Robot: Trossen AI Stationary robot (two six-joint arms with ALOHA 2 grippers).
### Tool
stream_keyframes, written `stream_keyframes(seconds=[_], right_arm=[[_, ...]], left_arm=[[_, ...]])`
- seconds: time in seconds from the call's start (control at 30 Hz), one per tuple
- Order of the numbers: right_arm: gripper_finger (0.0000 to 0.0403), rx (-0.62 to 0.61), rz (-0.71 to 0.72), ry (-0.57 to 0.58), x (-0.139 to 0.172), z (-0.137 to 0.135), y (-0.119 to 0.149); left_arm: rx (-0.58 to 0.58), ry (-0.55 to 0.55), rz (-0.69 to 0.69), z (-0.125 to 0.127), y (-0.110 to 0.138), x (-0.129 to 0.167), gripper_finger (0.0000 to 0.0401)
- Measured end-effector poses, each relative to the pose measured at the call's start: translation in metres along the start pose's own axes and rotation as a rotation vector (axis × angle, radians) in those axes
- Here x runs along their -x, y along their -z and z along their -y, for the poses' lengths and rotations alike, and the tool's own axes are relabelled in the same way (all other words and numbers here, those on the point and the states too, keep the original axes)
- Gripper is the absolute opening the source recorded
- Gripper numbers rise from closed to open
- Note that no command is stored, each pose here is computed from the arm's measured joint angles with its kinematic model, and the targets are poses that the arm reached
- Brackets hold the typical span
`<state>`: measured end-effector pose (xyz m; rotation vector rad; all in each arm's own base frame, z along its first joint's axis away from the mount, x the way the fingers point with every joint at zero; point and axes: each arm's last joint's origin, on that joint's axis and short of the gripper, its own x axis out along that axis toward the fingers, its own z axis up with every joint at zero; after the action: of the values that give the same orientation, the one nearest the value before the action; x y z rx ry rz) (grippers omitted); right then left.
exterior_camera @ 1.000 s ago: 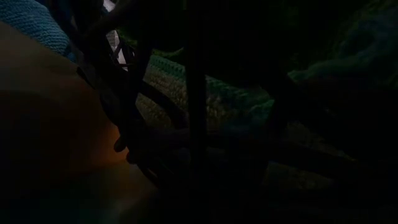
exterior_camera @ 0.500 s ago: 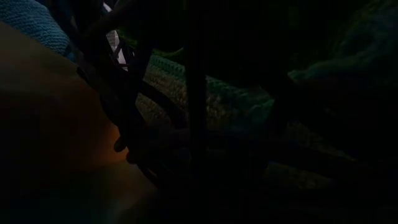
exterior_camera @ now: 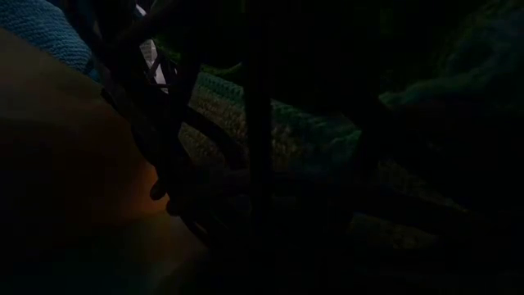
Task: Sort microfiber towel by color & place in baskets
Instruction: Put the pink microfiber towel into the transparent bin
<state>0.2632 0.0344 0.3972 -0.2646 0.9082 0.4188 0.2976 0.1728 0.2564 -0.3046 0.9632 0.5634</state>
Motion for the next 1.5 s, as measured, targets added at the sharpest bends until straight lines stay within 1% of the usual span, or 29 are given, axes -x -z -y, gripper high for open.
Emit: stream_keyframes(seconds=[0.27,0.53,0.8,1.03,1.13,1.5], right_arm=[[0.0205,-0.001,-0.005,-0.001,0.0,0.0,0.0],[0.0205,-0.003,-0.006,-0.002,0.0,0.0,0.001],[0.0205,-0.004,-0.007,-0.003,0.0,0.0,0.001],[0.0205,-0.005,-0.007,-0.003,0.0,0.0,0.001],[0.0205,-0.005,-0.008,-0.003,0.0,0.0,0.001],[0.0205,-0.005,-0.008,-0.003,0.0,0.0,0.001]], left_arm=[[0.0,-0.014,-0.005,0.0,0.0,-0.001,0.0107],[-0.005,-0.015,-0.104,0.001,0.007,-0.032,0.0107],[0.014,-0.034,-0.17,0.001,0.013,-0.05,0.0107],[0.01,-0.096,-0.222,-0.001,0.019,-0.056,0.0107],[0.026,-0.119,-0.239,-0.001,0.021,-0.058,0.0107],[0.028,-0.114,-0.234,-0.001,0.02,-0.062,0.0107]])
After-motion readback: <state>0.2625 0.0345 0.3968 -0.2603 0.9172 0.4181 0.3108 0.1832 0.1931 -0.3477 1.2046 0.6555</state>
